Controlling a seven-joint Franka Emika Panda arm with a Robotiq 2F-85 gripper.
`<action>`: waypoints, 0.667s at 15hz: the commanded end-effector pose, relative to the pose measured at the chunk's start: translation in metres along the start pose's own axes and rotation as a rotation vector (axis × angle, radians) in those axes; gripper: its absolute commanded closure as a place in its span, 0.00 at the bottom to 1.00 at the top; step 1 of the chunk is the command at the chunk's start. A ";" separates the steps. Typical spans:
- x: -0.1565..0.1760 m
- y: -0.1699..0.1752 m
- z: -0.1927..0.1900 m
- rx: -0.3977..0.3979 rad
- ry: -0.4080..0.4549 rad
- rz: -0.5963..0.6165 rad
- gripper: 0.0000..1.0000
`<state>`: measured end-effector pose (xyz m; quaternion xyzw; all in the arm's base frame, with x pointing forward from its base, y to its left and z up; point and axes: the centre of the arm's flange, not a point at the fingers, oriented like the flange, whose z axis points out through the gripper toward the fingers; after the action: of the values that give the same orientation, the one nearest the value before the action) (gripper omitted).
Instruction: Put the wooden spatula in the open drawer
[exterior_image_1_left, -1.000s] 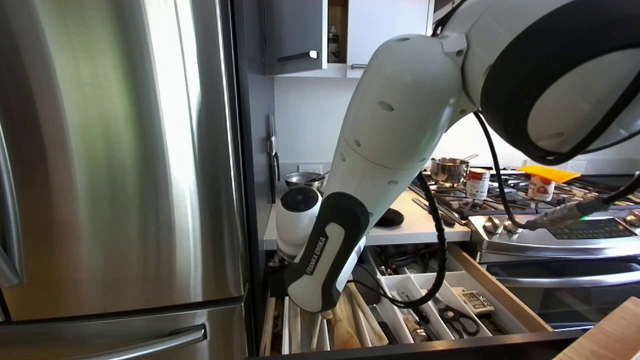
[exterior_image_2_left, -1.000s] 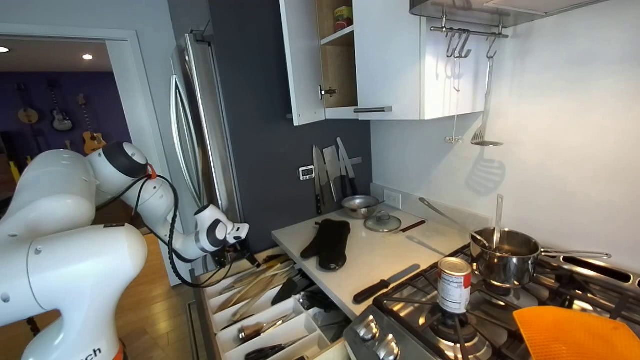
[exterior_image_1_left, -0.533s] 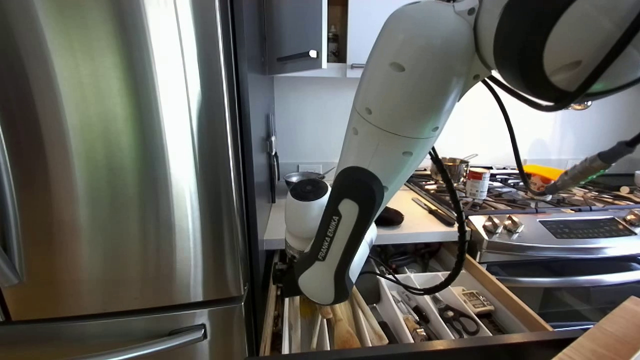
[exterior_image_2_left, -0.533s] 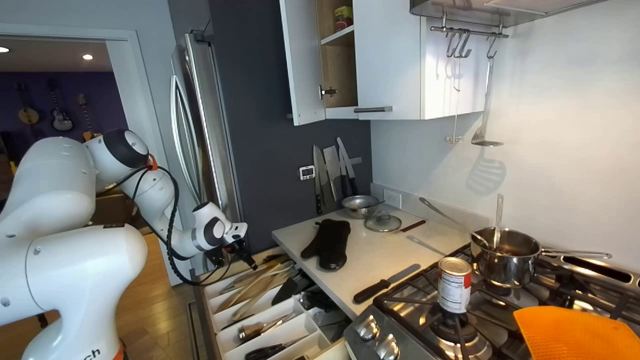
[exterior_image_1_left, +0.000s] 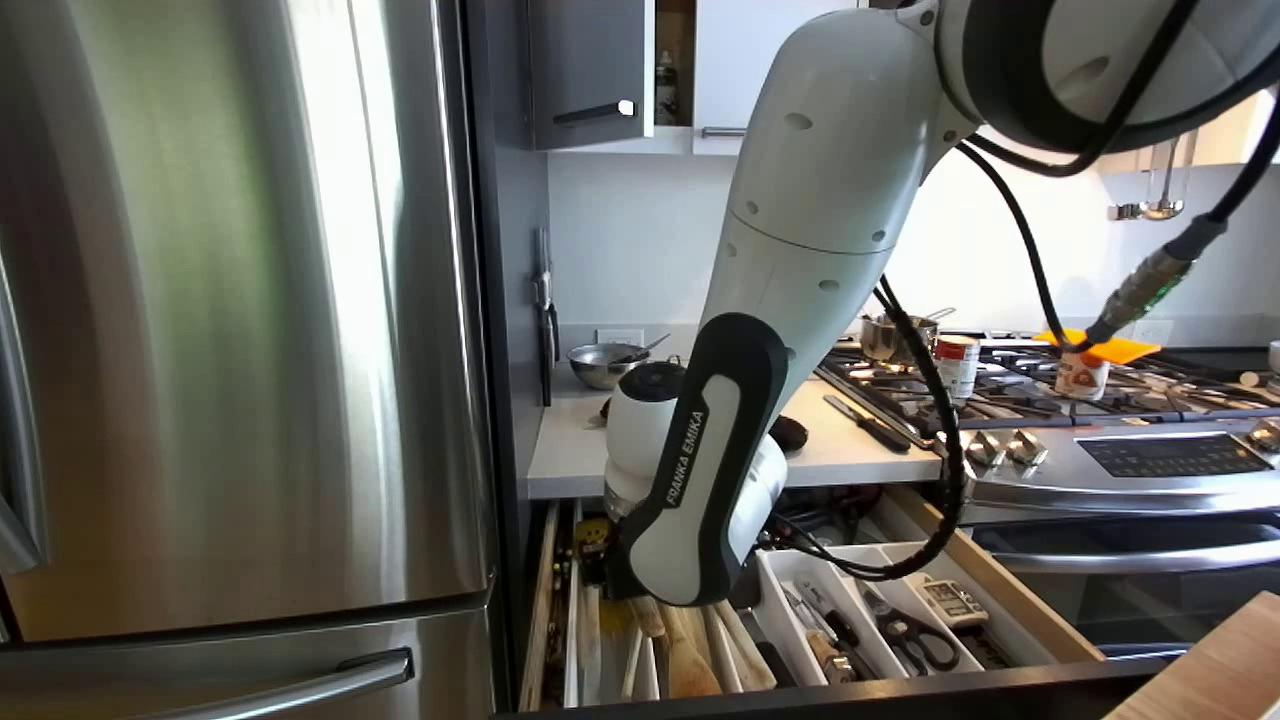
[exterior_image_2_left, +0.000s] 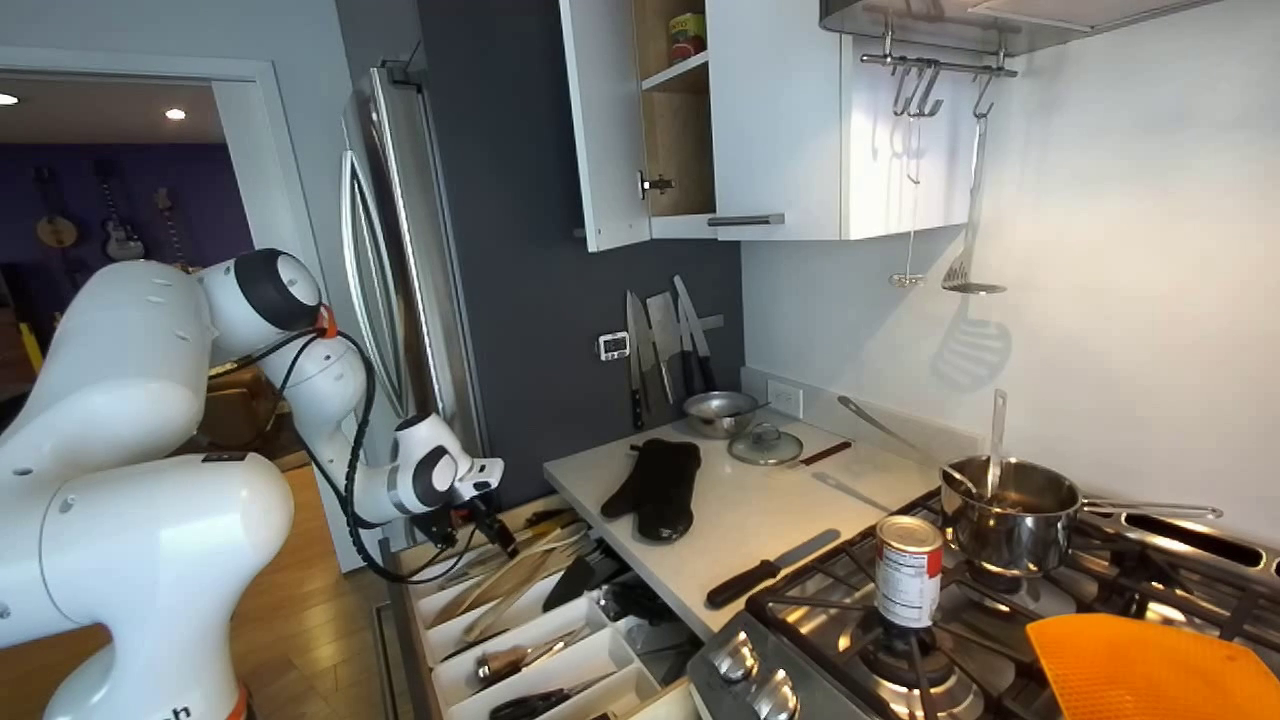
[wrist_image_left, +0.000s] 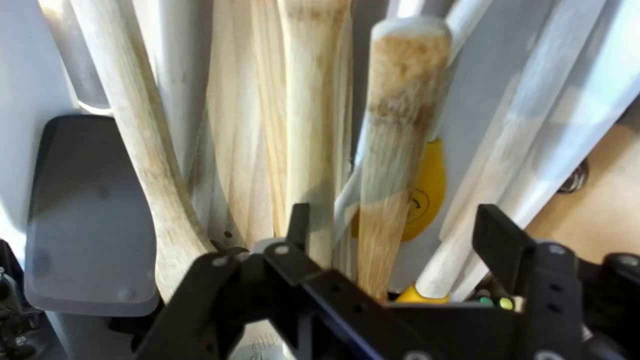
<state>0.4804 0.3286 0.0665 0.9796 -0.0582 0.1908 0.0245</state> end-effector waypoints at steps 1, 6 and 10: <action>-0.005 0.014 0.004 0.038 -0.019 -0.027 0.41; -0.004 0.013 0.000 0.054 -0.038 -0.059 0.50; -0.006 0.004 -0.007 0.060 -0.068 -0.089 0.42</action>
<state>0.4802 0.3242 0.0669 0.9835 -0.0207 0.1797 0.0040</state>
